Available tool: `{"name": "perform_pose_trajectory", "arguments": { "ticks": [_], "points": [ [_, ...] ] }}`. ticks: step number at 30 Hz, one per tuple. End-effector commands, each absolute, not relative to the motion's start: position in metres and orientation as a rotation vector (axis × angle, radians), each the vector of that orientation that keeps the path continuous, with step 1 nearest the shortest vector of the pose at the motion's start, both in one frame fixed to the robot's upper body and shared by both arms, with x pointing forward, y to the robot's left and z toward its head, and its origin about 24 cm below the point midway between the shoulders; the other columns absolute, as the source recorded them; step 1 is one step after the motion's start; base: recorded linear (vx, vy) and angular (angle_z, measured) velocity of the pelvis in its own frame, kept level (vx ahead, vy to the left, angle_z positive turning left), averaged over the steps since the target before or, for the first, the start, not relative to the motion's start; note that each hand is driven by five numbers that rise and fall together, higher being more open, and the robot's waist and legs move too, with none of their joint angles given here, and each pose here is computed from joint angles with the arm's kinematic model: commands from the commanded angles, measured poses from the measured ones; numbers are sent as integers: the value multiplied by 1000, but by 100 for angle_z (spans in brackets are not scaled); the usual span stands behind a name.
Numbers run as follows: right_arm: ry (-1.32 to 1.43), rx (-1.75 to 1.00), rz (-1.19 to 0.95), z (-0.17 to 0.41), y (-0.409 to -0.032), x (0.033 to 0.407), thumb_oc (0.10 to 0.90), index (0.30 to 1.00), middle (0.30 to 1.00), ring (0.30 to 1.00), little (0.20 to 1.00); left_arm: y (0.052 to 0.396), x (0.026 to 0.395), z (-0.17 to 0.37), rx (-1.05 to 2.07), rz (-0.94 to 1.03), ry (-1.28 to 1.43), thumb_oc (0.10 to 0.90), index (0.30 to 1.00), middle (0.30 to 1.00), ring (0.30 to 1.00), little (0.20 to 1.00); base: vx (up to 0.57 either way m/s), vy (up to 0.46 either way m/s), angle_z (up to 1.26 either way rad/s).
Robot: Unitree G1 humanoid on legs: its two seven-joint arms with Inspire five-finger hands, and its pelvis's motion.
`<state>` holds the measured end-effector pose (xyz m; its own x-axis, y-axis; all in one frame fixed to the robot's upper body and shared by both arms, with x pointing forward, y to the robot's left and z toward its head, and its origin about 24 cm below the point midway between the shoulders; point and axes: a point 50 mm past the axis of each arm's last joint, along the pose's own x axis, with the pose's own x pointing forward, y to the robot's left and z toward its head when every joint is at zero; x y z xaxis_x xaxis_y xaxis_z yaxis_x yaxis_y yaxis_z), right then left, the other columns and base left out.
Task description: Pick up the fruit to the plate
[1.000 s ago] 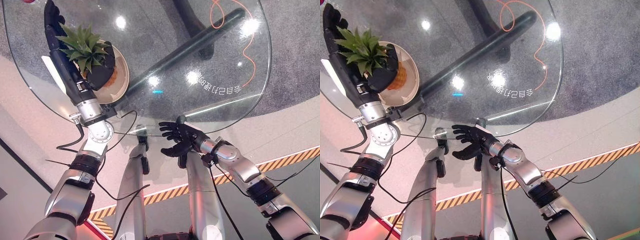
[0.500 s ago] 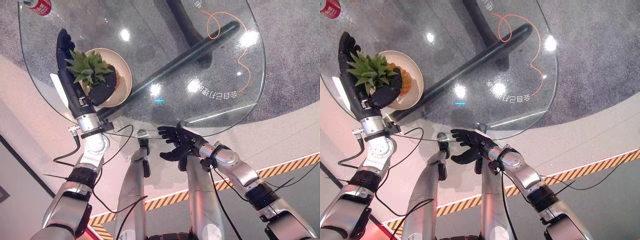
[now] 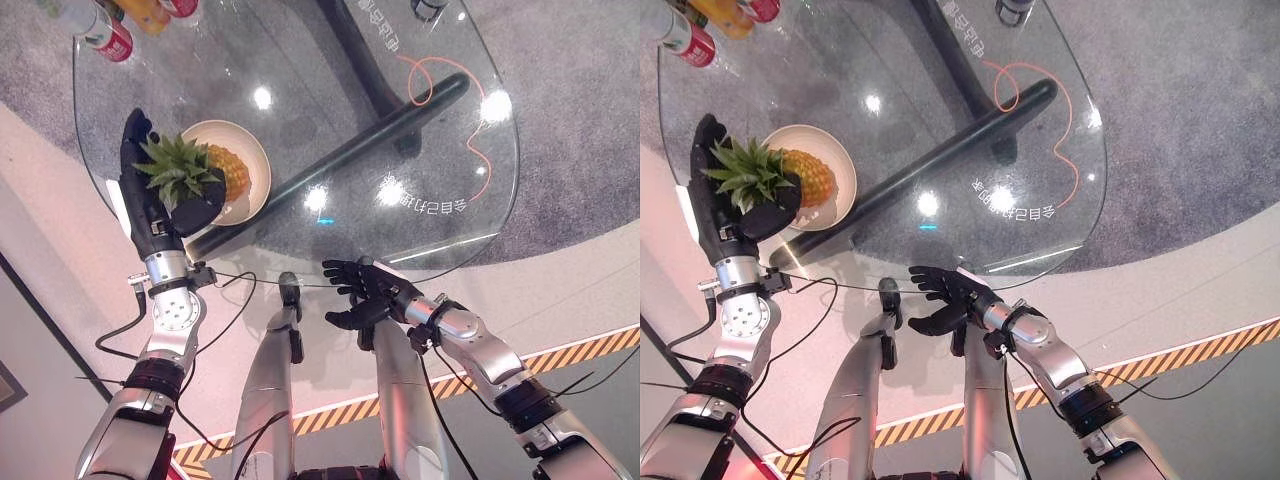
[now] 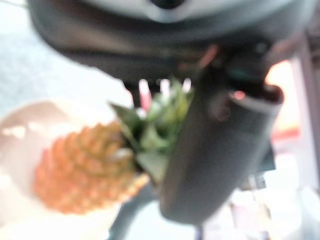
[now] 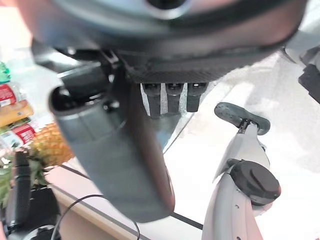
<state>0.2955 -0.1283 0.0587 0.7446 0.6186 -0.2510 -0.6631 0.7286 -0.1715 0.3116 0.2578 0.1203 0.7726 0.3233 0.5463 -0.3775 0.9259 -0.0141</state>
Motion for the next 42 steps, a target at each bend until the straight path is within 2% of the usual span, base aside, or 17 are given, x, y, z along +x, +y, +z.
{"name": "perform_pose_trajectory", "arguments": {
  "ticks": [1,9,24,32,42],
  "points": [
    [93,-224,790,67,-126,280,800,900,900,900,900,265,303,156,23,364,-763,800,900,900,900,900,-8,-52,-1],
    [108,-219,792,65,-129,278,800,900,900,900,900,269,300,144,2,335,-696,800,900,900,900,900,-2,-21,0],
    [115,-186,782,52,-126,270,800,900,900,900,900,262,291,82,-296,293,-430,800,900,900,900,900,-5,-51,1],
    [177,-156,731,32,-135,263,800,900,900,900,900,263,271,35,-376,347,-229,800,900,900,900,900,-6,-58,4],
    [361,-93,628,-16,-156,238,800,900,900,900,900,270,226,-26,-396,468,22,800,900,900,900,900,12,-43,9]
  ]
}}
